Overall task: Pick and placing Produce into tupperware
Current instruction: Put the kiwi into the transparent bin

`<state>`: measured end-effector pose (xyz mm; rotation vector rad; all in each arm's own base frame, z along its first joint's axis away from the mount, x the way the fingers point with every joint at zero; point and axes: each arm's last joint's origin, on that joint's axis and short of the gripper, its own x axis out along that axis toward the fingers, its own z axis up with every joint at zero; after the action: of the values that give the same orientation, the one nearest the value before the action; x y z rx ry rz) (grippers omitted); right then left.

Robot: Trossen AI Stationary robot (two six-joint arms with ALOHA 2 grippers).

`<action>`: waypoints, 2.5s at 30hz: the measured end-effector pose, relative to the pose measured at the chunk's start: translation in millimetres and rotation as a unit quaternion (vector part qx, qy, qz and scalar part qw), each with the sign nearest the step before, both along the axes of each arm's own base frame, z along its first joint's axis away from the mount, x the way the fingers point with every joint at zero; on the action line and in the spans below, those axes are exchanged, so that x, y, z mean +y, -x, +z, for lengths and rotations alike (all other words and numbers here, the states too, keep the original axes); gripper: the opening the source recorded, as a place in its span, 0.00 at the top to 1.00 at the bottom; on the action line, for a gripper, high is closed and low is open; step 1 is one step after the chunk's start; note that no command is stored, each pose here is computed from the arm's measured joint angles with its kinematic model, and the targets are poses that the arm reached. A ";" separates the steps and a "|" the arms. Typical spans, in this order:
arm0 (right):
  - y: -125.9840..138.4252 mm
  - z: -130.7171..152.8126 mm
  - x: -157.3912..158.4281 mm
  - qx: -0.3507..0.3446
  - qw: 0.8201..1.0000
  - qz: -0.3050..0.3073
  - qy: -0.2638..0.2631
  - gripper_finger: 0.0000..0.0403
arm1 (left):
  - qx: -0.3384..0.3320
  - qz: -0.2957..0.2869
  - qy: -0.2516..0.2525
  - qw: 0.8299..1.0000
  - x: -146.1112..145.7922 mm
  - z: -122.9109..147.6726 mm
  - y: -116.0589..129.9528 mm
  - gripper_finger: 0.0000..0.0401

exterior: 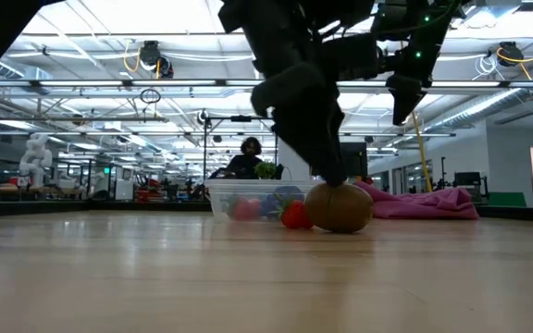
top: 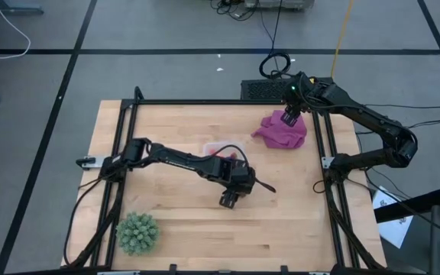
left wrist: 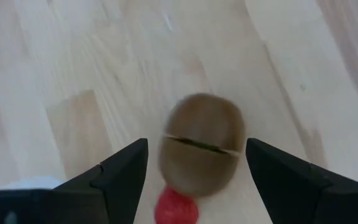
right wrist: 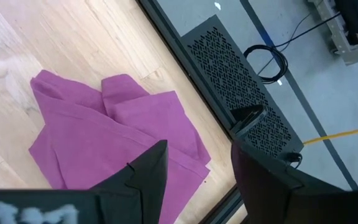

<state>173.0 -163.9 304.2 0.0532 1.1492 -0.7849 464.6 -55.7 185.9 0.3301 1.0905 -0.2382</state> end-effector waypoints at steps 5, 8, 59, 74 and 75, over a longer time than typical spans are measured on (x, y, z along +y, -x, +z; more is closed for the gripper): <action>0.0 0.0 0.0 0.001 1.000 0.001 0.000 0.58 | 0.002 0.002 -0.001 1.000 2.5 -3.1 -1.5 0.32; 0.0 0.0 0.0 0.001 1.000 0.001 0.000 0.58 | 0.001 0.002 0.001 1.000 3.9 -3.1 -1.7 0.32; -4.4 1.2 -0.1 -0.044 0.999 0.024 -0.021 0.58 | 0.032 0.034 0.023 0.999 6.1 -27.8 -5.5 0.32; -4.4 1.3 -0.1 -0.047 0.998 0.020 -0.022 0.58 | 0.044 0.057 0.029 0.997 13.9 -28.5 -4.0 0.32; -4.4 1.3 -0.1 -0.047 0.998 0.020 -0.022 0.58 | 0.042 0.059 0.030 0.997 14.4 -28.4 -4.3 0.32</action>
<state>177.4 -164.0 305.4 0.1035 1.0759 -0.7146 468.9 -41.4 157.5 0.2023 1.1801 -0.1795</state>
